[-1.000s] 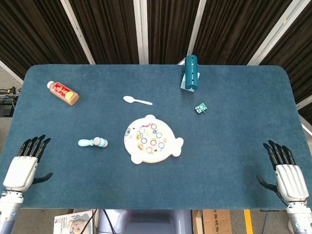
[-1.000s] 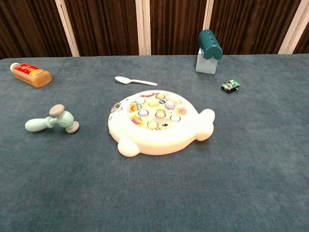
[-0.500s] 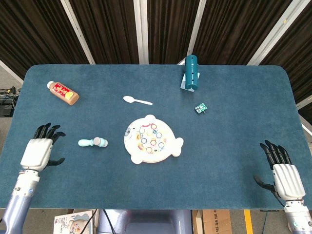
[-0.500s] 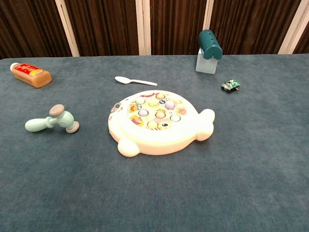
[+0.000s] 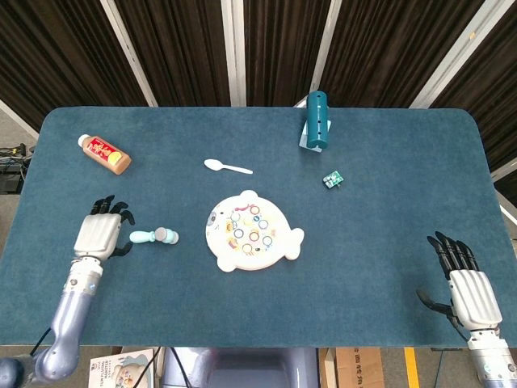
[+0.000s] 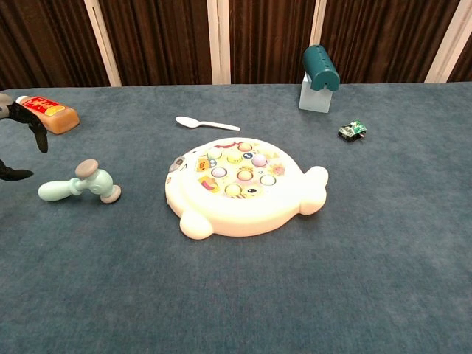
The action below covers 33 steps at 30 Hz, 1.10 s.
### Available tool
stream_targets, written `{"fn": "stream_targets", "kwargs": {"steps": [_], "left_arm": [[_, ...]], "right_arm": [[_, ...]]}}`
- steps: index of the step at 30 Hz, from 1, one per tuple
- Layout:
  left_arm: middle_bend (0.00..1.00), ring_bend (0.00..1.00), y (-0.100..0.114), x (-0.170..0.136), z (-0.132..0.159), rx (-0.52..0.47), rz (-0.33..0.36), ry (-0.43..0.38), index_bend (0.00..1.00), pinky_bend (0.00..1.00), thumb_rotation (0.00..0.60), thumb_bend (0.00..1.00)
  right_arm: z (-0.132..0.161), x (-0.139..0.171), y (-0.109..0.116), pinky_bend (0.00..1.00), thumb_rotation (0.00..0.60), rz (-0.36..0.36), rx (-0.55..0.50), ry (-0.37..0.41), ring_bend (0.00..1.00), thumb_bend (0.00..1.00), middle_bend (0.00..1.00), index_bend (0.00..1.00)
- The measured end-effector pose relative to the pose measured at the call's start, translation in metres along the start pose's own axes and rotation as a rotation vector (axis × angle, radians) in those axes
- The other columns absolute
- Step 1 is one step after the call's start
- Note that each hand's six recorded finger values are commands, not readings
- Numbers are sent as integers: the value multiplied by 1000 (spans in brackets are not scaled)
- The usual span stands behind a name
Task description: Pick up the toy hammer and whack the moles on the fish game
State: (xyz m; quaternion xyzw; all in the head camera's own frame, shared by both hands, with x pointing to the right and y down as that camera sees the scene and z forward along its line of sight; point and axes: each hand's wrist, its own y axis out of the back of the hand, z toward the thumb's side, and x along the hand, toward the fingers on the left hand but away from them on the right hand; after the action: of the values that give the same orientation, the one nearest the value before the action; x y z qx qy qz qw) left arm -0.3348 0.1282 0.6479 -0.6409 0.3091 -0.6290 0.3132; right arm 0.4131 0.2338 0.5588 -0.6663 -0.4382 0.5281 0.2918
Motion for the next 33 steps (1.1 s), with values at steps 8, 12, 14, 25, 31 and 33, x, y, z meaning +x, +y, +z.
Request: {"fn": "stream_targets", "kwargs": {"steps": [8,12,14,25,31,33], "left_arm": [[197,7,-10,12,16,25,-17,3,468,84,600,421],[199,7,-14,16,21,35,-23,3,475,84,600,423],[200,7,-16,18,25,40,-26,3,477,84,600,426],[206,8,-27,26,38,59,-35,2,482,84,600,427],[211,8,-31,28,45,61,-40,-3,488,84,600,427],[211,8,-32,28,47,64,-41,-5,491,84,600,427]], "right_arm": [[2,-1,-1,0,600,7,-12,5,0,242,0,0],[2,-1,-2,0,600,9,-18,4,0,242,0,0],[2,-1,-2,0,600,10,-20,5,0,242,0,0],[1,-1,-1,0,600,9,-27,5,0,243,0,0],[1,-1,-1,0,600,10,-29,5,0,242,0,0],[1,-1,-1,0,600,10,-30,4,0,242,0,0]]}}
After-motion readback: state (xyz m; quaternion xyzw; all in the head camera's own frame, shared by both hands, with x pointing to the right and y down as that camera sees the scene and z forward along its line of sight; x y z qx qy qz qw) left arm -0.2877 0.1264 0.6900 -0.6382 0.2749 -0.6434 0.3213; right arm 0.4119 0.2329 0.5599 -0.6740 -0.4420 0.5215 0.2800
